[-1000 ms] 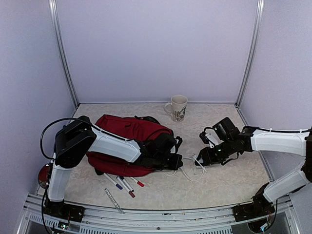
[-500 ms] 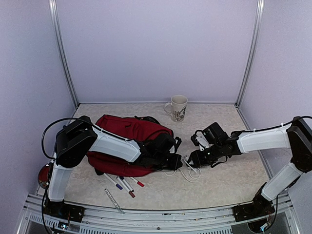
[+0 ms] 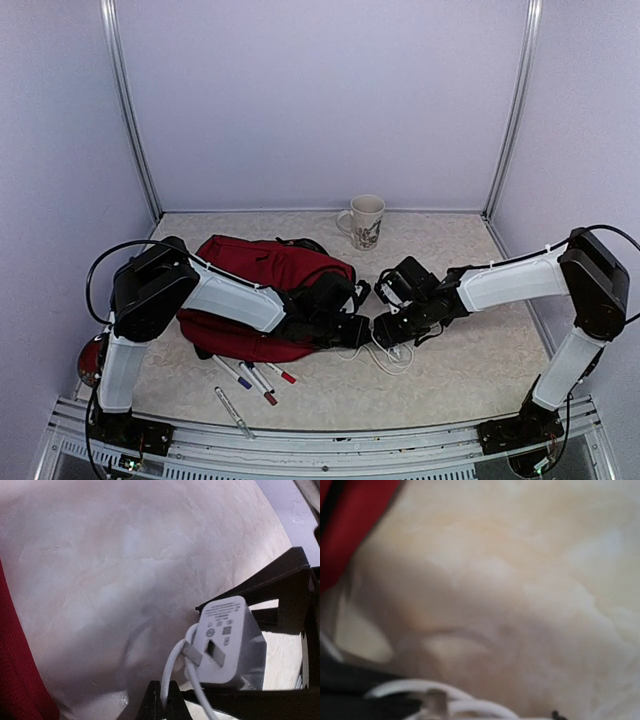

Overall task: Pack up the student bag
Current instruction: Pick up the charger from the center of the board, then adjust the charger at the center of the board.

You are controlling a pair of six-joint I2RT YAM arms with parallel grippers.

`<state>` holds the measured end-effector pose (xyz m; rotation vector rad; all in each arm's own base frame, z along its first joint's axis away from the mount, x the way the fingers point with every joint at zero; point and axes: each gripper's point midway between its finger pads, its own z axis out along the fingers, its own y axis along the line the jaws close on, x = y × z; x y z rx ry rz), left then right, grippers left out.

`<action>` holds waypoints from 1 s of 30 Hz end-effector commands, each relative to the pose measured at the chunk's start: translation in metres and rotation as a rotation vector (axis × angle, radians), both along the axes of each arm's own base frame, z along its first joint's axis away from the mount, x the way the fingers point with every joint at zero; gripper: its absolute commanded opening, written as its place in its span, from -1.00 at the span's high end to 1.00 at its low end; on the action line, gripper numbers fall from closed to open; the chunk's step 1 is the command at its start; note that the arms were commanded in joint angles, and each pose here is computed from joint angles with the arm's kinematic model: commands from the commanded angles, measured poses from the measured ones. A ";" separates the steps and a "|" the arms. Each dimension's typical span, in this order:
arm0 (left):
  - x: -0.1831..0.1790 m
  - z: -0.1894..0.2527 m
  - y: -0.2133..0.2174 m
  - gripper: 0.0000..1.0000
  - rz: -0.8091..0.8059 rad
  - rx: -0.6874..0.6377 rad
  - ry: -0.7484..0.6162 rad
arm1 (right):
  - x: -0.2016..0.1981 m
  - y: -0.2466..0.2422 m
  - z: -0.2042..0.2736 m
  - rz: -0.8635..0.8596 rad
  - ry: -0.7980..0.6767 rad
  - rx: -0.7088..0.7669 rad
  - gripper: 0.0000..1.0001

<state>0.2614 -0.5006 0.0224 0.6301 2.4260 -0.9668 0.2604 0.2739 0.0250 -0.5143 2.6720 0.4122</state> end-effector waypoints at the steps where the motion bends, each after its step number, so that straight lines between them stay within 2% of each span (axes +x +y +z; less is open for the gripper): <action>1: 0.000 0.031 -0.008 1.00 -0.045 -0.069 -0.052 | -0.001 -0.021 -0.018 -0.048 -0.007 -0.183 0.13; 4: 0.000 0.033 -0.007 1.00 -0.048 -0.067 -0.054 | 0.001 -0.027 -0.014 -0.063 -0.021 -0.205 0.57; 9: -0.003 0.044 -0.008 1.00 -0.065 -0.086 -0.065 | 0.004 -0.021 0.005 -0.063 -0.055 -0.149 1.00; 12: -0.004 0.058 -0.010 1.00 -0.083 -0.109 -0.081 | 0.007 -0.008 0.026 -0.047 -0.093 -0.055 1.00; 15: -0.007 0.077 -0.013 1.00 -0.102 -0.139 -0.108 | 0.004 0.013 0.053 0.013 -0.115 0.131 1.00; 20: -0.002 0.132 -0.009 1.00 -0.061 -0.187 -0.206 | 0.002 0.012 0.098 0.008 -0.168 0.365 1.00; 26: 0.029 0.196 0.010 1.00 0.060 -0.116 -0.343 | -0.010 0.006 0.145 0.101 -0.295 0.485 1.00; 30: 0.027 0.240 0.012 1.00 0.053 -0.167 -0.408 | -0.026 0.014 0.167 0.217 -0.337 0.573 1.00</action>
